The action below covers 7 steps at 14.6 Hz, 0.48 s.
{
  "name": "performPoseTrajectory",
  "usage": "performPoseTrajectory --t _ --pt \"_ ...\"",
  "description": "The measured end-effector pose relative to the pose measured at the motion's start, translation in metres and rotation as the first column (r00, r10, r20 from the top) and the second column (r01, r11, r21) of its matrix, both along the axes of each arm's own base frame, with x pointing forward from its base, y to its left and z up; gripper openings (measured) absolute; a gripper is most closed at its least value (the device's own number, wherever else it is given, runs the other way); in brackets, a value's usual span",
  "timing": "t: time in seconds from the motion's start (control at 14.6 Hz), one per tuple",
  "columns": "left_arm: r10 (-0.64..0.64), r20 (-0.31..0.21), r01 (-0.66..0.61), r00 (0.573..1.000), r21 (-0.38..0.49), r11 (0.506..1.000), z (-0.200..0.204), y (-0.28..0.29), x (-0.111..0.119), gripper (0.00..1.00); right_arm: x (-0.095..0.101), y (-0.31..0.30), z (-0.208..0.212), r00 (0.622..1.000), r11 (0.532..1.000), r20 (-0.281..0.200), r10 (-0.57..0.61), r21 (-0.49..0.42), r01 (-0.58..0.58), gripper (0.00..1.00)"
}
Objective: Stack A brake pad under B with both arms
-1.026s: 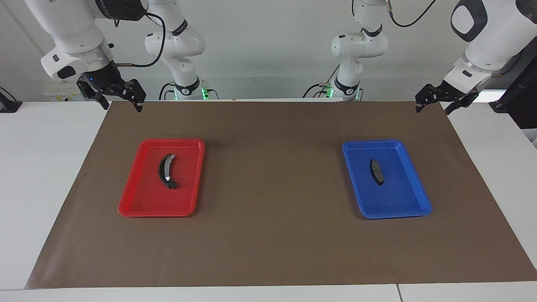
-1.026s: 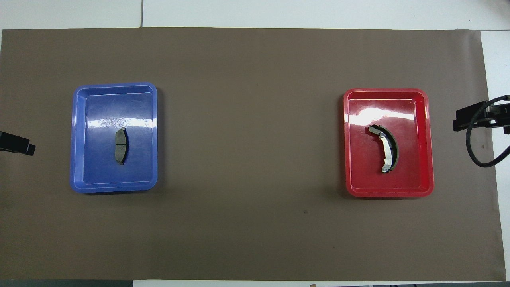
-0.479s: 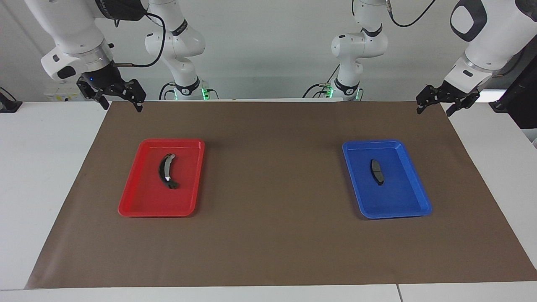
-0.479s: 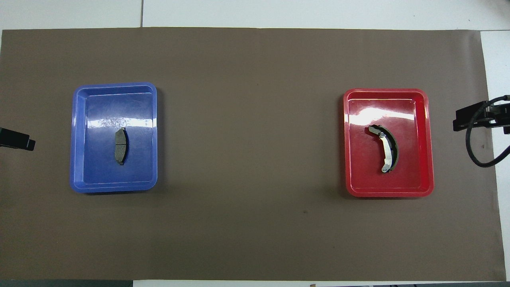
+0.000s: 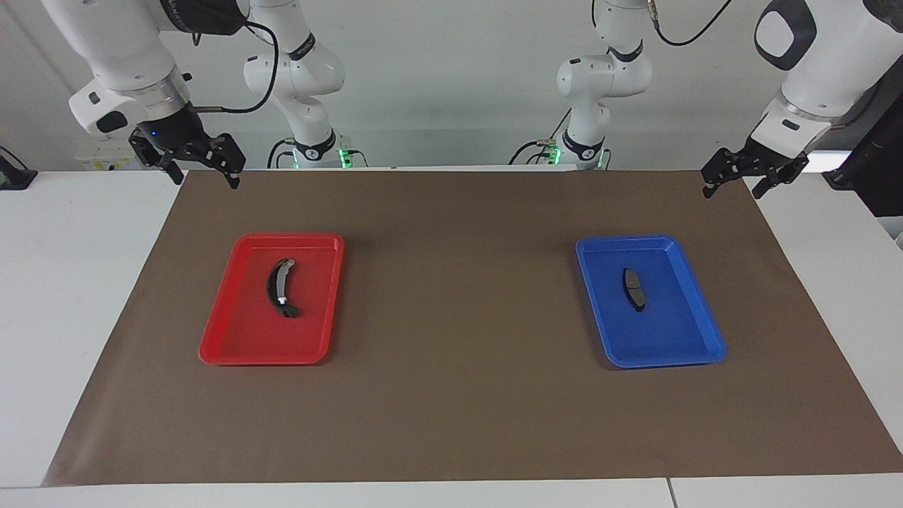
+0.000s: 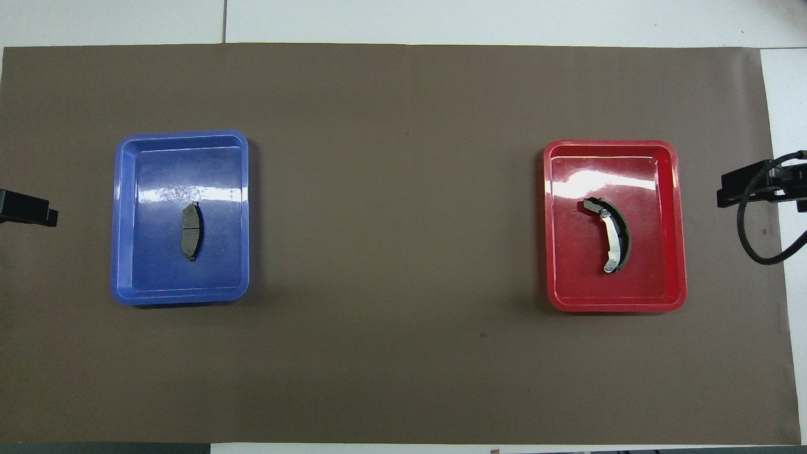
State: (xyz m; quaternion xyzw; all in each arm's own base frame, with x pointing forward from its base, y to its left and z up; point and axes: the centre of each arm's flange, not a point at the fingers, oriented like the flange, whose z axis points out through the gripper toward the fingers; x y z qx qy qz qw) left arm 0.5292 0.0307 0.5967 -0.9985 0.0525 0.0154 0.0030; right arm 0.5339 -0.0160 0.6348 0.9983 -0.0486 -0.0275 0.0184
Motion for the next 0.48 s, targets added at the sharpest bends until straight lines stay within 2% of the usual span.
performPoseTrajectory --t 0.48 --pt "0.007 -0.006 -0.007 1.0 0.0 1.0 -0.0007 -0.0004 -0.0006 1.0 0.0 0.0 0.0 1.0 1.0 0.0 0.0 0.0 0.0 1.0"
